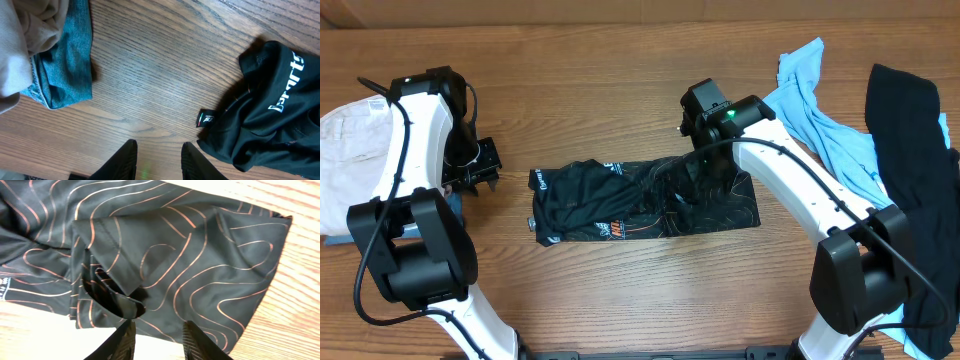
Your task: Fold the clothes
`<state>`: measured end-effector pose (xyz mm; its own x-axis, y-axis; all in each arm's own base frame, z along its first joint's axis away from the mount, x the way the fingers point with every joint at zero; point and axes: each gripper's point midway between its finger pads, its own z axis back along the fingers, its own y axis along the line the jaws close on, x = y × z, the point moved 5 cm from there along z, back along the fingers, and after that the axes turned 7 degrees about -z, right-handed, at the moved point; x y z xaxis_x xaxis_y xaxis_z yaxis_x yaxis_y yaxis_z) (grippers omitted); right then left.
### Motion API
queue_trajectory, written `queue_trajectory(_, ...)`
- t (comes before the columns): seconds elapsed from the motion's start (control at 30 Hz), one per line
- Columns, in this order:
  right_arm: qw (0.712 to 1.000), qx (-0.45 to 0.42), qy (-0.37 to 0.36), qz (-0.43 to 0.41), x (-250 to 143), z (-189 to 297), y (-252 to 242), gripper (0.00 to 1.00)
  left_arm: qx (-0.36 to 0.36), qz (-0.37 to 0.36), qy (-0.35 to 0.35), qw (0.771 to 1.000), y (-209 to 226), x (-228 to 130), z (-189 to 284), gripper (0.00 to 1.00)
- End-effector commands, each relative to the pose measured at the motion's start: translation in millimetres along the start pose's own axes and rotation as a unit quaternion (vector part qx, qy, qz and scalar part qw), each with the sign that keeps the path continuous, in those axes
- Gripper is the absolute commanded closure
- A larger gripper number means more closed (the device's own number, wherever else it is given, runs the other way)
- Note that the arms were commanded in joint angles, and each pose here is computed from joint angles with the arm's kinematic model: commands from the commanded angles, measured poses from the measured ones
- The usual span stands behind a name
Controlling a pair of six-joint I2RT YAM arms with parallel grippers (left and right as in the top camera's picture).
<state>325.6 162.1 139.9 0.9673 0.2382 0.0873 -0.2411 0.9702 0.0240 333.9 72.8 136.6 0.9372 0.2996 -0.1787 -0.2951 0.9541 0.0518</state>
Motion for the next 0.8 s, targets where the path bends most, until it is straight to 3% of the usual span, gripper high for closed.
queue_trajectory(0.0,1.0,0.012,0.013,-0.001,-2.2,-7.2,4.8,0.66,-0.007,-0.006,-0.01,1.0,-3.6,-1.4,5.4,0.67)
queue_trajectory(0.3,0.998,-0.009,0.053,-0.04,-11.2,-46.0,0.0,0.66,-0.007,-0.006,-0.012,1.0,-3.6,-0.6,5.4,0.67)
queue_trajectory(0.53,0.998,-0.006,0.045,-0.04,-4.2,-66.6,2.1,0.66,-0.007,-0.006,-0.015,1.0,-3.8,0.7,5.4,0.67)
queue_trajectory(0.77,0.993,0.116,0.013,0.012,12.6,-68.0,33.4,0.66,-0.007,-0.006,-0.019,1.0,-3.9,2.2,5.5,0.67)
